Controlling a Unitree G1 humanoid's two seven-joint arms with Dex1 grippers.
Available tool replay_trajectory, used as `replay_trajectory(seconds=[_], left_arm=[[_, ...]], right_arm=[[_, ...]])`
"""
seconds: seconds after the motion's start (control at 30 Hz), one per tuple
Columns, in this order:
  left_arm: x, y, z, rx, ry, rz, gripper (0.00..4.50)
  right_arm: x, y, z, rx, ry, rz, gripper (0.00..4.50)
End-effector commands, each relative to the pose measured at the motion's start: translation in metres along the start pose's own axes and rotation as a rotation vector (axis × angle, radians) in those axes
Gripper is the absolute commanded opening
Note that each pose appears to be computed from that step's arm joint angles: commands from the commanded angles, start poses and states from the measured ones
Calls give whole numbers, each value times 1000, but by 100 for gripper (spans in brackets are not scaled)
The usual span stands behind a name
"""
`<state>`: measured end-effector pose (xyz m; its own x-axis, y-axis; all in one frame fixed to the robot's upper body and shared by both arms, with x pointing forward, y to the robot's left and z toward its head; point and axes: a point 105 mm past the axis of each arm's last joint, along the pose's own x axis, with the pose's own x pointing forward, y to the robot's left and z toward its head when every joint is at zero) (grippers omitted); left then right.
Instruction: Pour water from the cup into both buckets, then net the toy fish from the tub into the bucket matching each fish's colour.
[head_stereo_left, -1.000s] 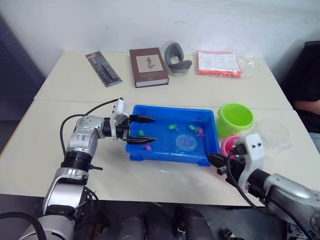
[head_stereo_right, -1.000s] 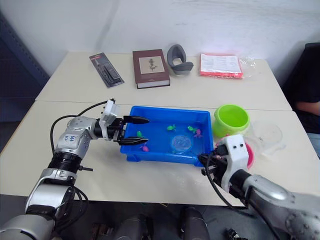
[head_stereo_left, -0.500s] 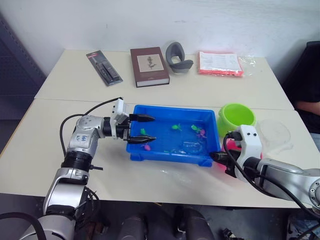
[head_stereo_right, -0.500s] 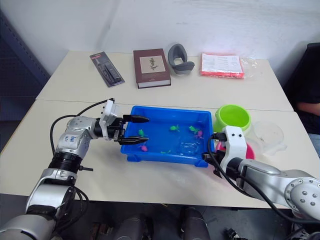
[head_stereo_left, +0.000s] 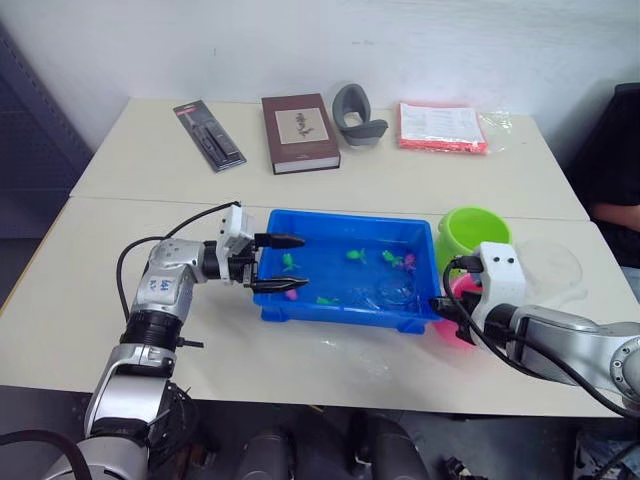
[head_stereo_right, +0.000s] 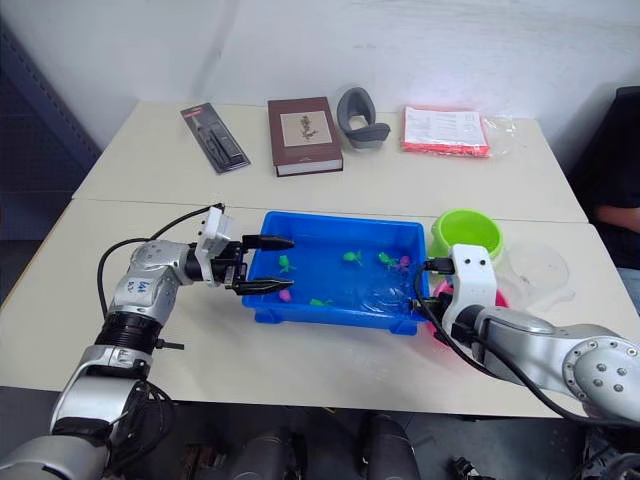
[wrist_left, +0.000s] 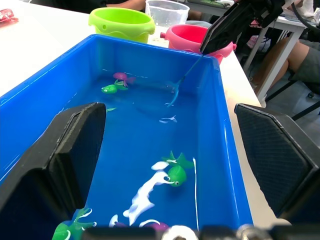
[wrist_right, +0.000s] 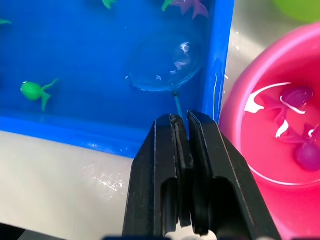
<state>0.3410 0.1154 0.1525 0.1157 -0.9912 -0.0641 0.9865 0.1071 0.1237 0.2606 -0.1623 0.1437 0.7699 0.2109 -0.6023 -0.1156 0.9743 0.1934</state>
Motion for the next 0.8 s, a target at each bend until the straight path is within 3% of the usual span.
replay_trajectory(seconds=[0.03,0.43,0.8], left_arm=[[1,0,13,44,-21,-2,444],[5,0,16,39,-30,9,444],[2,0,13,34,-26,13,444]], right_arm=[[-1,2,4,-9,-14,-10,0],[16,0,21,-31,-109,-43,0],[27,21,22,-232,-145,38,0]])
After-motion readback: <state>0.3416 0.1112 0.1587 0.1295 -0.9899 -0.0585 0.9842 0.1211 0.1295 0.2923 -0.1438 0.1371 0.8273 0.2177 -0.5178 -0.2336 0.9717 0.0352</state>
